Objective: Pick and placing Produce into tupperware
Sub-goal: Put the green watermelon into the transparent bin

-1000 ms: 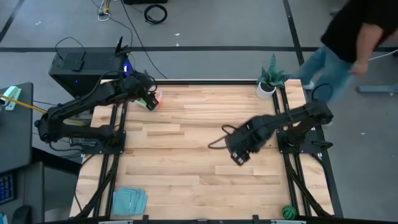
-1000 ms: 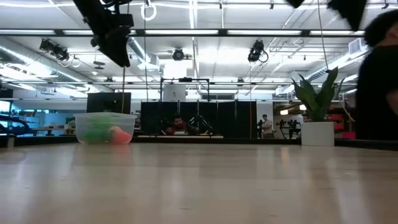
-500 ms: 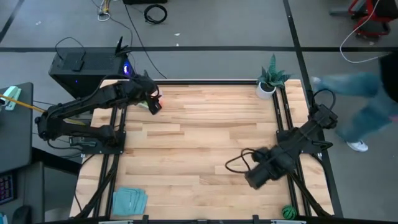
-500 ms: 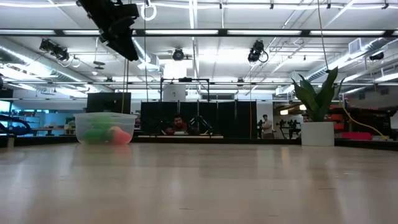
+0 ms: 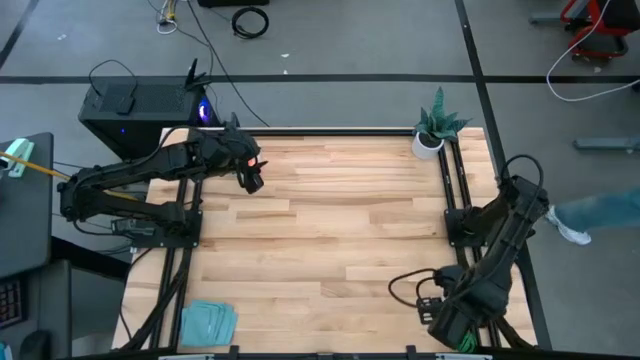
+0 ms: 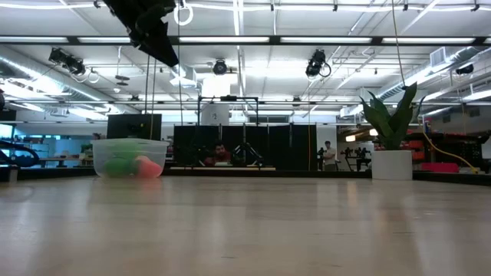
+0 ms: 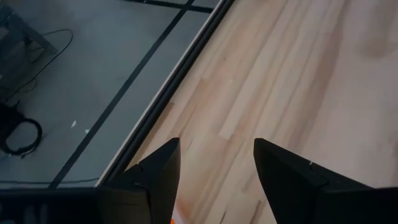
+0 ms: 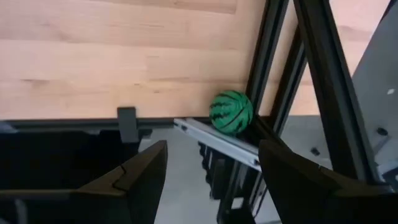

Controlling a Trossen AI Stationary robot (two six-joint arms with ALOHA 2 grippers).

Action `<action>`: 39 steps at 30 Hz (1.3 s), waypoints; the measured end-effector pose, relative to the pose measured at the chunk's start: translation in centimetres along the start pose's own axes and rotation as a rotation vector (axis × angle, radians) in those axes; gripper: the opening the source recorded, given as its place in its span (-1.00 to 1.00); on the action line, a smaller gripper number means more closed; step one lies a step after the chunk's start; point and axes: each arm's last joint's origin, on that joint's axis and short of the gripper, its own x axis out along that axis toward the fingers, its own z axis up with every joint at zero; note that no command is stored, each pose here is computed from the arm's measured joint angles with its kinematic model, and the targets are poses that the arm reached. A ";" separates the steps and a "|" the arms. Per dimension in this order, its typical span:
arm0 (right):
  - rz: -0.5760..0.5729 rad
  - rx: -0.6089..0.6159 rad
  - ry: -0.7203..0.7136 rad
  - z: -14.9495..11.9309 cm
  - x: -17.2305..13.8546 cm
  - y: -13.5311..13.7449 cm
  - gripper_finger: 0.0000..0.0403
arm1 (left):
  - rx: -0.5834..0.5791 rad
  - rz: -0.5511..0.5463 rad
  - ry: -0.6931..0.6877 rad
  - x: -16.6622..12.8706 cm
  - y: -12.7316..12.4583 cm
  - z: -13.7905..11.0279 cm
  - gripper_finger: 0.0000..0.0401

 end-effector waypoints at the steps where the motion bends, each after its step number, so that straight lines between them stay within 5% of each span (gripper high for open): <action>1: -0.007 -0.001 -0.009 -0.2 0.3 0.2 0.28 | 0.004 -0.007 -0.006 -0.1 -0.2 0.0 0.06; 18: -0.136 0.025 0.002 -3.7 7.4 4.0 0.28 | 0.001 -0.083 -0.138 -0.9 -2.1 1.2 0.04; 24: -0.268 0.048 0.087 -5.1 10.1 4.6 0.28 | -0.006 -0.097 -0.177 -1.1 -2.4 1.6 0.00; 39: -0.327 0.086 0.004 -5.4 13.6 5.4 0.28 | -0.008 -0.097 -0.185 -1.1 -2.4 1.6 -0.01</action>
